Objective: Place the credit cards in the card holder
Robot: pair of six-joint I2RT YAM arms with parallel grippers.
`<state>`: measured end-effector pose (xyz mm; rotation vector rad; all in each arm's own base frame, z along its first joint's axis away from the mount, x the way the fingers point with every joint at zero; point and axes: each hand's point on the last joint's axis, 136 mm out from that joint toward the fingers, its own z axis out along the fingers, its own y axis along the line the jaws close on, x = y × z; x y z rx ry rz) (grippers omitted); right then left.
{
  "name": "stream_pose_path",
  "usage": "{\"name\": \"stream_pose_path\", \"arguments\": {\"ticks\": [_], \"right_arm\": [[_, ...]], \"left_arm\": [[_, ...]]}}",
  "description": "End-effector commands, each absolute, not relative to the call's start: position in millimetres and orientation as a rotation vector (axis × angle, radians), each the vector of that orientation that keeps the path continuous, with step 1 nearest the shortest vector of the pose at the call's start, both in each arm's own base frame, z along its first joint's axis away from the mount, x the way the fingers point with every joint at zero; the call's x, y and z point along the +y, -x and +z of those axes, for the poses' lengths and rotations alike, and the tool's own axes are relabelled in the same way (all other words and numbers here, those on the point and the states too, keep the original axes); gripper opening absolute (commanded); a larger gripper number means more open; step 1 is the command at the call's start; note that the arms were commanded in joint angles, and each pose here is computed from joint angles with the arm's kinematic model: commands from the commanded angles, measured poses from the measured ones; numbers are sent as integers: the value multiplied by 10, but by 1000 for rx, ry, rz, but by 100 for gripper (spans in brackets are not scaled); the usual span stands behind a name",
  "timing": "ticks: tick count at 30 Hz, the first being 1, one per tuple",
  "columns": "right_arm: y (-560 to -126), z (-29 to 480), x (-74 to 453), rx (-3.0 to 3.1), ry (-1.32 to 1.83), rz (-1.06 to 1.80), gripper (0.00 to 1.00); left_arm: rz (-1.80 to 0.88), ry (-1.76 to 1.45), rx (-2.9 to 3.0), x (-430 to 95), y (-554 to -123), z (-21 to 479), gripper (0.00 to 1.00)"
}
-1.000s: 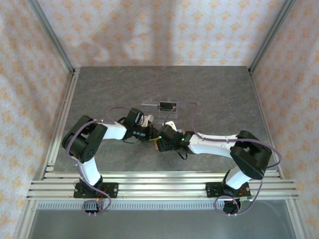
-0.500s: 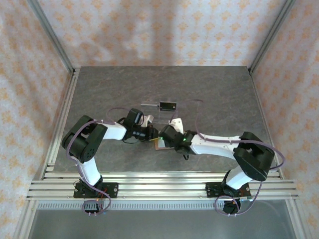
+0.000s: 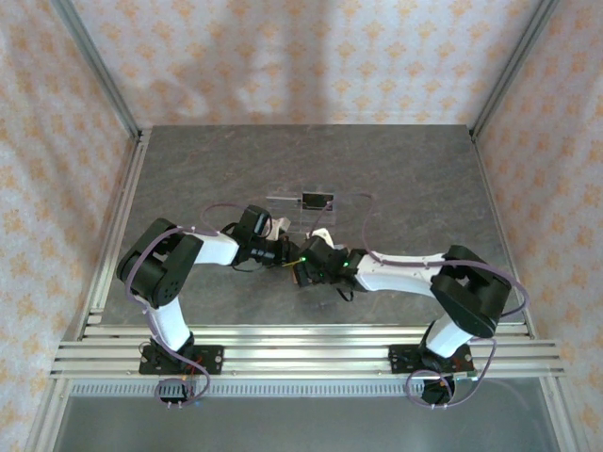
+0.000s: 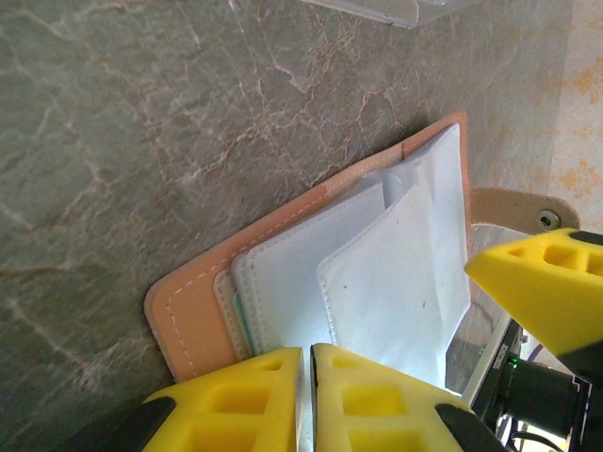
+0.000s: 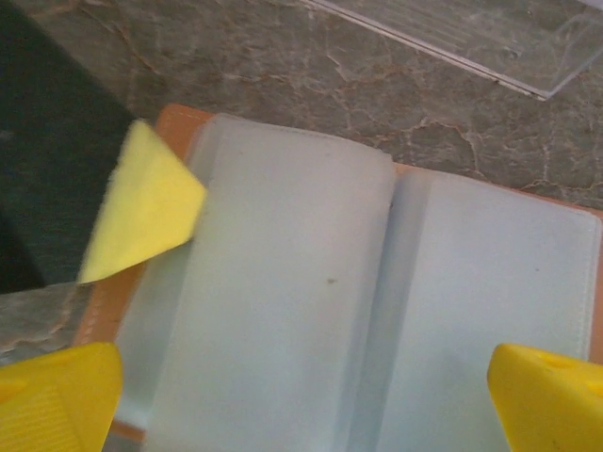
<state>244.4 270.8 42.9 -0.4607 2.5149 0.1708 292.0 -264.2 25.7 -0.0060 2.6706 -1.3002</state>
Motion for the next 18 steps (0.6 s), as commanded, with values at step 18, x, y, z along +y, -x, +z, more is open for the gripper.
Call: {"name": "stream_pose_path", "arguments": {"ticks": [18], "right_arm": [[-2633,810,1440,2313,9,-413,99]], "left_arm": [[-1257,44,2720,-2534,-2812,165,15]]}}
